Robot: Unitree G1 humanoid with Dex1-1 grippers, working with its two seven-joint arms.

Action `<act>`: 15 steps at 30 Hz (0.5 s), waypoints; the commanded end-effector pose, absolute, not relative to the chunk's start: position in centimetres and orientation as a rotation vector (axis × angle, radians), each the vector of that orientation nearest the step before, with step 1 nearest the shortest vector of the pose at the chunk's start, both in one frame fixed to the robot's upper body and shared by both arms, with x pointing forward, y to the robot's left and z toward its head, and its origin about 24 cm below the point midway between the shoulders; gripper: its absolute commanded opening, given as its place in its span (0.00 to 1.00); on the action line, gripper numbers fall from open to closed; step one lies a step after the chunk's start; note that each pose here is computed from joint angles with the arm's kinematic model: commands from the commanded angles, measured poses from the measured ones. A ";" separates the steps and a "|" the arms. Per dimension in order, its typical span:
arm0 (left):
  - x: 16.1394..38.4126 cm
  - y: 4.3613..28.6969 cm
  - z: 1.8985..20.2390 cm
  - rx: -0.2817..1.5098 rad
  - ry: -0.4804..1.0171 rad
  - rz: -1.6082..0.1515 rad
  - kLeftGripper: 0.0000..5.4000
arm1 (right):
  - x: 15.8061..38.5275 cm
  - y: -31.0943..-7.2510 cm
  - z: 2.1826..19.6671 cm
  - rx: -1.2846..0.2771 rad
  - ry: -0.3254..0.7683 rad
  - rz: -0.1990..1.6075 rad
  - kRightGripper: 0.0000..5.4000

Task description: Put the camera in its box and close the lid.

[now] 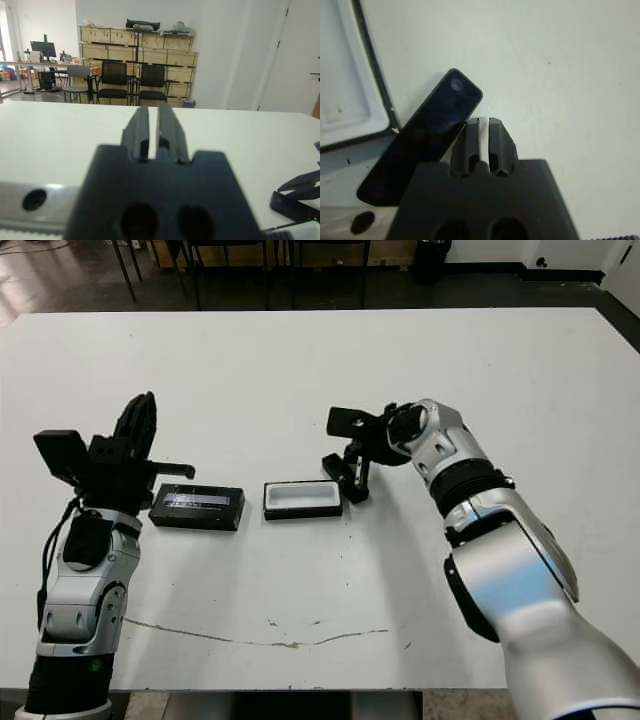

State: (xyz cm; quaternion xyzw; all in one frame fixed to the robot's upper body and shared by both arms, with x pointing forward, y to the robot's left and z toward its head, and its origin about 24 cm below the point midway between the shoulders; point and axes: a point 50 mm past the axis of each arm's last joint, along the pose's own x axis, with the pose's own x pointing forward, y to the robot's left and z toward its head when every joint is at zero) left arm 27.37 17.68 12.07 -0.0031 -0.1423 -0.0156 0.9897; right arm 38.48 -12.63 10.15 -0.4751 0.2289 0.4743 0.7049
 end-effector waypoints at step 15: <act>27.1 17.8 11.0 0.003 -0.250 -0.018 0.00 | 37.9 -12.2 8.8 -1.052 0.523 1.104 0.00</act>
